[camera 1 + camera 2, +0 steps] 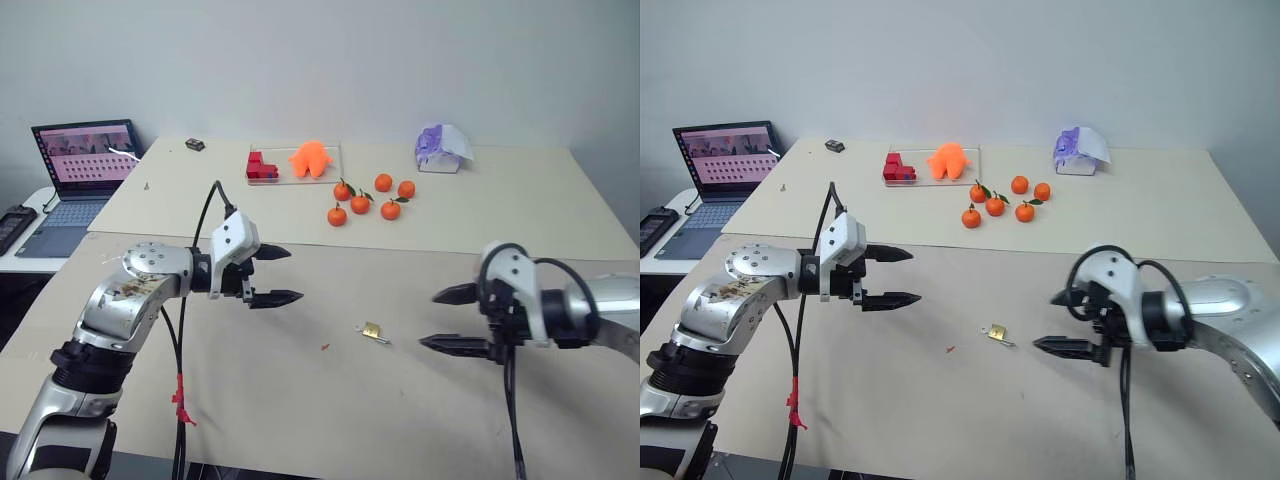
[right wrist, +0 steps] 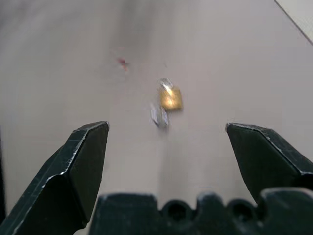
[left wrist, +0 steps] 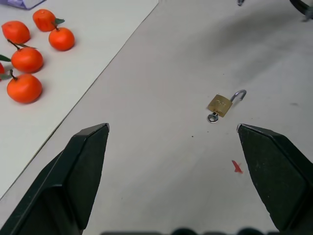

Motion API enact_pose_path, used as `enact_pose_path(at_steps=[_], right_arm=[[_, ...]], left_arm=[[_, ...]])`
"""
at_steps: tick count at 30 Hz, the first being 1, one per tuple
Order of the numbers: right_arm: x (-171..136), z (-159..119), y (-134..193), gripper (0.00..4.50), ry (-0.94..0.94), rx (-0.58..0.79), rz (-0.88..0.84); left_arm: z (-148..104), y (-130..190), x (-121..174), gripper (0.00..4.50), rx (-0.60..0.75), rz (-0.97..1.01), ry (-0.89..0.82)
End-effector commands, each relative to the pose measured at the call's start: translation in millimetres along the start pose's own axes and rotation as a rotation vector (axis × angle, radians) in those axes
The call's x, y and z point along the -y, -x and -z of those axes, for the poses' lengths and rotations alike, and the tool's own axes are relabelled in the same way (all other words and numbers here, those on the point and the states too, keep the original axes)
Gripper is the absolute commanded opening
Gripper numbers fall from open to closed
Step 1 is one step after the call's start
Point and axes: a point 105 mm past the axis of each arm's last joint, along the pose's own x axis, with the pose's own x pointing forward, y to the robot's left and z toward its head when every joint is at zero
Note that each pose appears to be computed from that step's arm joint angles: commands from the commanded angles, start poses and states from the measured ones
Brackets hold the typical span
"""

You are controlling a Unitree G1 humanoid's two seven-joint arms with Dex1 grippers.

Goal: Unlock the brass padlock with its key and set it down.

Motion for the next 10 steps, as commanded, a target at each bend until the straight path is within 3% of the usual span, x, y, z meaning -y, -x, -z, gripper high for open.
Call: enact_pose_path(at_steps=[1, 10], right_arm=[[14, -16, 15, 4.50, 0.063, 0.076, 0.085], [21, -30, 11, 4.50, 0.069, 0.203, 0.116]], left_arm=[[-30, 1, 0, 4.48, 0.075, -0.006, -0.055], [-42, 10, -12, 4.48, 0.105, -0.069, -0.025]])
